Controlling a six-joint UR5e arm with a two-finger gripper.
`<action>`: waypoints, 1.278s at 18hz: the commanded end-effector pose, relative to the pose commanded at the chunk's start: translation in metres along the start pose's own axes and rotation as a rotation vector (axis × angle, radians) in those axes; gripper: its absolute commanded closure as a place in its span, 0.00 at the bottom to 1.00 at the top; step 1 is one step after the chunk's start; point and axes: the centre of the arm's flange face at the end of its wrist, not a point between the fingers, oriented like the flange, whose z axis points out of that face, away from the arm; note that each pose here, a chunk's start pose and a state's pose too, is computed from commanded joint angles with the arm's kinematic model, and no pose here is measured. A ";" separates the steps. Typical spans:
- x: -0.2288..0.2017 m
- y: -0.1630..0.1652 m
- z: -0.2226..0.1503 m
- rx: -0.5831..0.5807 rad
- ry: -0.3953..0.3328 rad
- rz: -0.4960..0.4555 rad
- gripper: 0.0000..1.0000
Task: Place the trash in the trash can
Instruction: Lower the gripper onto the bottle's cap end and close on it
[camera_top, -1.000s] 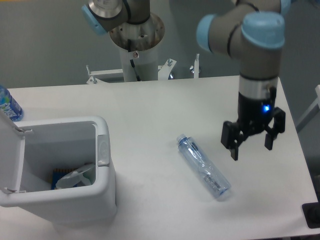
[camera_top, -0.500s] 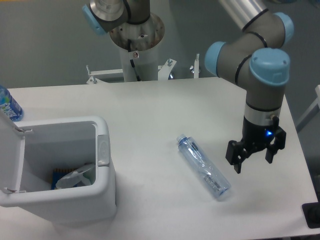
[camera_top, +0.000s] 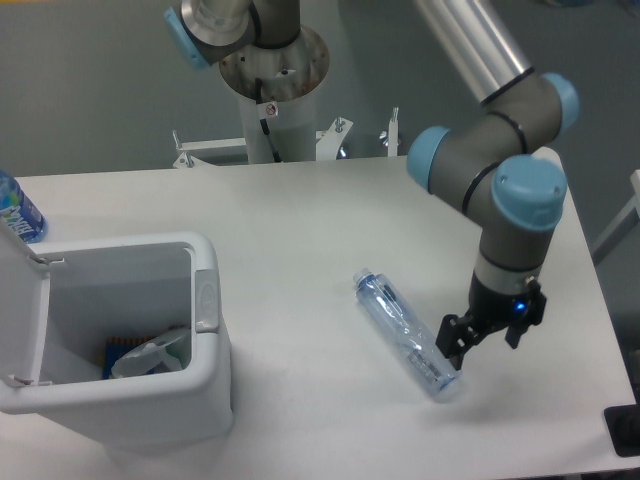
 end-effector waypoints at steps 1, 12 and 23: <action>0.004 0.000 0.001 -0.002 0.000 -0.003 0.00; 0.025 0.001 0.042 -0.035 0.005 -0.043 0.00; 0.026 0.010 0.063 -0.048 -0.042 -0.033 0.13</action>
